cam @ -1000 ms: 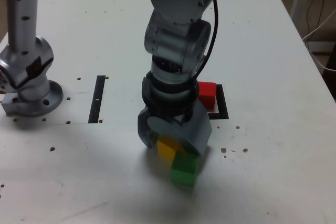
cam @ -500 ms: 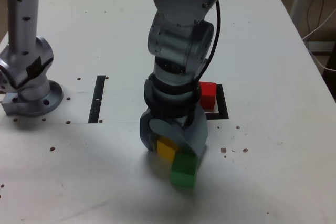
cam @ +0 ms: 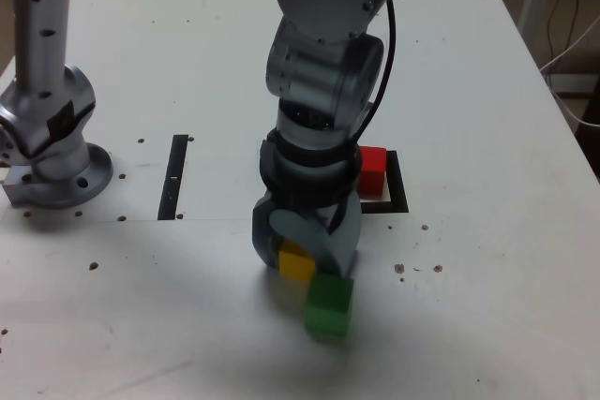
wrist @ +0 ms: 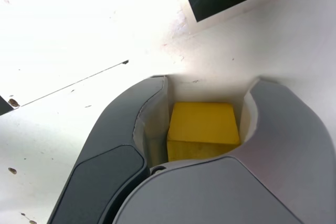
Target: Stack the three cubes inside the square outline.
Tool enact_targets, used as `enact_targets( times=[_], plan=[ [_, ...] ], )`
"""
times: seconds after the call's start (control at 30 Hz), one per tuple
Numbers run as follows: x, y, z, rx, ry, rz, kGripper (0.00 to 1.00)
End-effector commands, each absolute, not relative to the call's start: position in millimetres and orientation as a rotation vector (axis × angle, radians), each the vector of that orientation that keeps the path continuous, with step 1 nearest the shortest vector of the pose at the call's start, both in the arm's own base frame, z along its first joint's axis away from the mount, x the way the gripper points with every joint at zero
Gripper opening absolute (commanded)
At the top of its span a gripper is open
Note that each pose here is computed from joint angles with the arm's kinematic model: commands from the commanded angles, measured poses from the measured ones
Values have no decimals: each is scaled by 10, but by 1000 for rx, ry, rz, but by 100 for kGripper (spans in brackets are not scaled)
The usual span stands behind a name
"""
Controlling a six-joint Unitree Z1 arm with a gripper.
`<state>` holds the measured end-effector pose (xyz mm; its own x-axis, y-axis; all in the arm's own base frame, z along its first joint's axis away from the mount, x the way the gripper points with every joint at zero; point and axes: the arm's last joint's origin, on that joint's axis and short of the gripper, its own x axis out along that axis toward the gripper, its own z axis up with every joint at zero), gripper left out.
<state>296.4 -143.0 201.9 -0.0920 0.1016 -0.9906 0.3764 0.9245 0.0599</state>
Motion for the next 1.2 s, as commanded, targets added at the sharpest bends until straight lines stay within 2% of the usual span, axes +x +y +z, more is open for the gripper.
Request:
enact_targets(
  times=[0.0,0.13,0.3,0.4,0.6,0.73,0.87,1.17],
  plan=[
    [2989,-1415,2016,376,1656,-224,33],
    [3007,-1395,2048,391,1640,-202,23],
    [2990,-1371,2156,403,1649,-189,21],
    [2963,-1355,2337,403,1647,-188,21],
    [2978,-1223,2840,374,1618,-171,21],
    [3115,-1032,3039,341,1612,-144,21],
    [3298,-785,3067,300,1628,-98,21],
    [3531,-396,2903,231,1683,-28,21]
  ],
)
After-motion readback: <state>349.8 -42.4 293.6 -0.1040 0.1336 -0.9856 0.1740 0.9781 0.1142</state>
